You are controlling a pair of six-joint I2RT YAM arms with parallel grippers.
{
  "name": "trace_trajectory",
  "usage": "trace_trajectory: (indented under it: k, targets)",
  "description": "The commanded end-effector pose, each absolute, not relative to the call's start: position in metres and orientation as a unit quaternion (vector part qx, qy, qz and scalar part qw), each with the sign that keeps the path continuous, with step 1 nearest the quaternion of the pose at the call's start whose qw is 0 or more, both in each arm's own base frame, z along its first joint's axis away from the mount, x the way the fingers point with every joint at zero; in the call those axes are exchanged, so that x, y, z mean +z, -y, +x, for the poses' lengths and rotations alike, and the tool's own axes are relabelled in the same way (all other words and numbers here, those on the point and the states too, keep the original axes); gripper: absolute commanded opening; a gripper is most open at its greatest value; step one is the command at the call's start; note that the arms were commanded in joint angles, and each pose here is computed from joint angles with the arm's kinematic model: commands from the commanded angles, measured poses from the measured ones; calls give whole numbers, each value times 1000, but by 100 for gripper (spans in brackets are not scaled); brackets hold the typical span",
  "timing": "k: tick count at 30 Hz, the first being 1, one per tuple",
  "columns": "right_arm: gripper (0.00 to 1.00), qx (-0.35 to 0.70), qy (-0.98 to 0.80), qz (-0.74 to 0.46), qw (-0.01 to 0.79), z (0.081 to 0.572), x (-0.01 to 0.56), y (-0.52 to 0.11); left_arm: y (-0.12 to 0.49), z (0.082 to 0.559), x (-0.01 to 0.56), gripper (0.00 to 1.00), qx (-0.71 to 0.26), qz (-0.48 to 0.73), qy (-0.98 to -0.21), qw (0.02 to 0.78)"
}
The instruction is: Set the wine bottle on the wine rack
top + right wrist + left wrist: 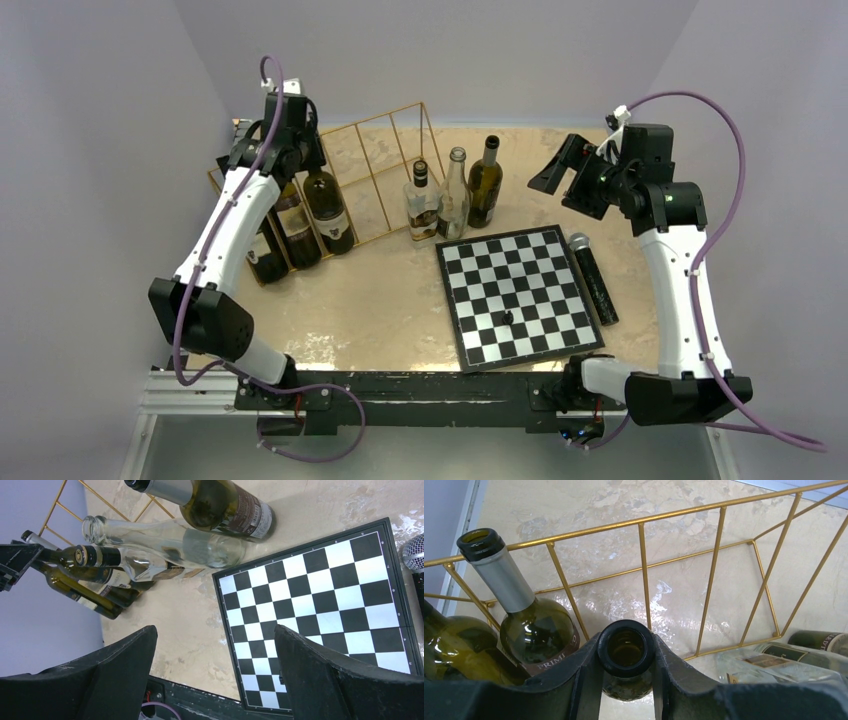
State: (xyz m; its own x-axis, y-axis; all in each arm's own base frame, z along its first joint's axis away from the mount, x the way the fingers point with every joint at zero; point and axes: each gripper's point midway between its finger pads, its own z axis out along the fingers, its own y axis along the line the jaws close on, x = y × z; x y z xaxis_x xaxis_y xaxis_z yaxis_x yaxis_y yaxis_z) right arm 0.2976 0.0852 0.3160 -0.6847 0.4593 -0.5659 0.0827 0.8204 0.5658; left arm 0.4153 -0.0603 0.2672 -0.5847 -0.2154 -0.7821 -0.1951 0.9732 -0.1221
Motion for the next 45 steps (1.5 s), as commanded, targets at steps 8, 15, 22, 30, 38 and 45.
trace_trajectory:
  k: [8, 15, 22, 30, 38, 45]
  targets:
    - [92, 247, -874, 156, 388, 300, 323, -79, 53, 409, 222, 15, 3, -117, -923, 366]
    - [92, 246, -875, 156, 385, 302, 321, -79, 45, 414, 211, 22, 17, -123, -926, 357]
    - [92, 238, -880, 158, 380, 306, 315, -77, 30, 429, 196, 24, 47, -126, -923, 359]
    - [92, 235, -882, 160, 377, 308, 311, -76, 25, 445, 196, 33, 53, -134, -916, 374]
    - [92, 233, -882, 162, 375, 307, 309, -75, 21, 448, 188, 48, 62, -131, -921, 363]
    - [92, 233, -883, 163, 373, 306, 307, -75, 20, 447, 189, 48, 66, -128, -921, 361]
